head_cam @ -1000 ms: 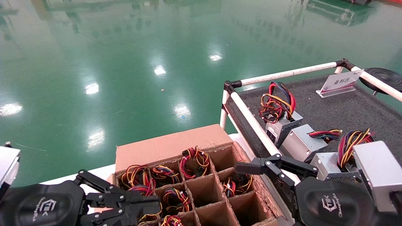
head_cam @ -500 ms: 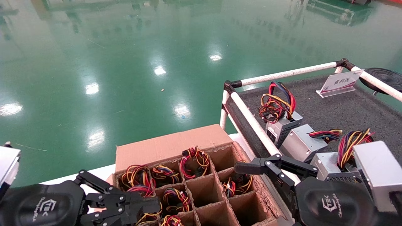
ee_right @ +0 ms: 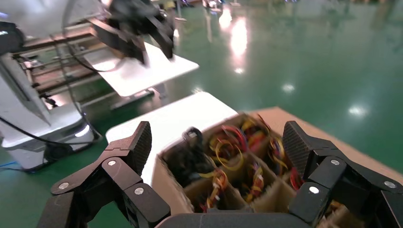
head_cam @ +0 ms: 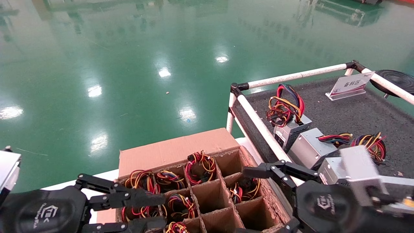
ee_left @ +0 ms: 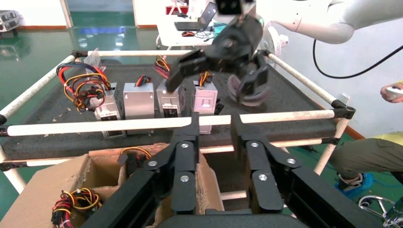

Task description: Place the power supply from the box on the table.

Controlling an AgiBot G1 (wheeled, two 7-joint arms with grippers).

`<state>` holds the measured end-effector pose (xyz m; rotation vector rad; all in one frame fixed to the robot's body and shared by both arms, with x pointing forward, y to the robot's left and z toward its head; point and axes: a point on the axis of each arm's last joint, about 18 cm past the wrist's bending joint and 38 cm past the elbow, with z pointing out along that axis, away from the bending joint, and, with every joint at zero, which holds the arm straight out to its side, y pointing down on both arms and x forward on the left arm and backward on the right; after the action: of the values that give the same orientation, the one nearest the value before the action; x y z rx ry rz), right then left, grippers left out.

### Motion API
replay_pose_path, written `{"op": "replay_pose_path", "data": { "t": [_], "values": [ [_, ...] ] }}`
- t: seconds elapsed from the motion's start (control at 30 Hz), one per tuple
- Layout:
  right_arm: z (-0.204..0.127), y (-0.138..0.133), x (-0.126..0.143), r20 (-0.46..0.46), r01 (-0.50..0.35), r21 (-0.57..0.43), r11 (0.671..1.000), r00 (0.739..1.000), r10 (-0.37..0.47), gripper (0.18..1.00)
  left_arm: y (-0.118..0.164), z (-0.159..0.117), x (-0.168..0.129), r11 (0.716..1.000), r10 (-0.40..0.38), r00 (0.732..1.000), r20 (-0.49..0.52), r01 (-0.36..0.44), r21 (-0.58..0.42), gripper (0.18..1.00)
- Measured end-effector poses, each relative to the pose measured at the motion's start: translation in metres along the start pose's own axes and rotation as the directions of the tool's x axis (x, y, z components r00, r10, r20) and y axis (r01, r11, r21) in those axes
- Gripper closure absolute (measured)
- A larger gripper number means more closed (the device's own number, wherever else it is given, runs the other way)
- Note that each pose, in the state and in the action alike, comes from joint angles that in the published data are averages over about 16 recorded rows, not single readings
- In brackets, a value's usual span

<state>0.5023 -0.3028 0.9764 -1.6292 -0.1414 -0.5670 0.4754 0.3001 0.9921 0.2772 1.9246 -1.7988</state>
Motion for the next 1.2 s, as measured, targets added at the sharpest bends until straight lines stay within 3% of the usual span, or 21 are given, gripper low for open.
{"op": "replay_pose_path", "data": {
  "t": [0.17, 0.9, 1.2],
  "values": [
    [0.007, 0.015, 0.012, -0.016, -0.008, -0.042, 0.999, 1.000, 0.007, 0.179, 0.000, 0.000, 0.000, 1.000, 0.000, 1.000, 0.000, 0.000, 0.000, 0.819],
    [0.067, 0.056, 0.097, -0.068, 0.055, -0.193, 0.980, 0.995, -0.069, 0.179, 0.000, 0.000, 0.000, 1.000, 0.000, 1.000, 0.000, 0.000, 0.000, 0.333],
    [0.093, 0.070, 0.117, -0.081, 0.062, -0.224, 0.973, 0.993, -0.082, 0.179, 0.000, 0.000, 0.000, 1.000, 0.000, 1.000, 0.000, 0.000, 0.000, 0.228]
  ]
}}
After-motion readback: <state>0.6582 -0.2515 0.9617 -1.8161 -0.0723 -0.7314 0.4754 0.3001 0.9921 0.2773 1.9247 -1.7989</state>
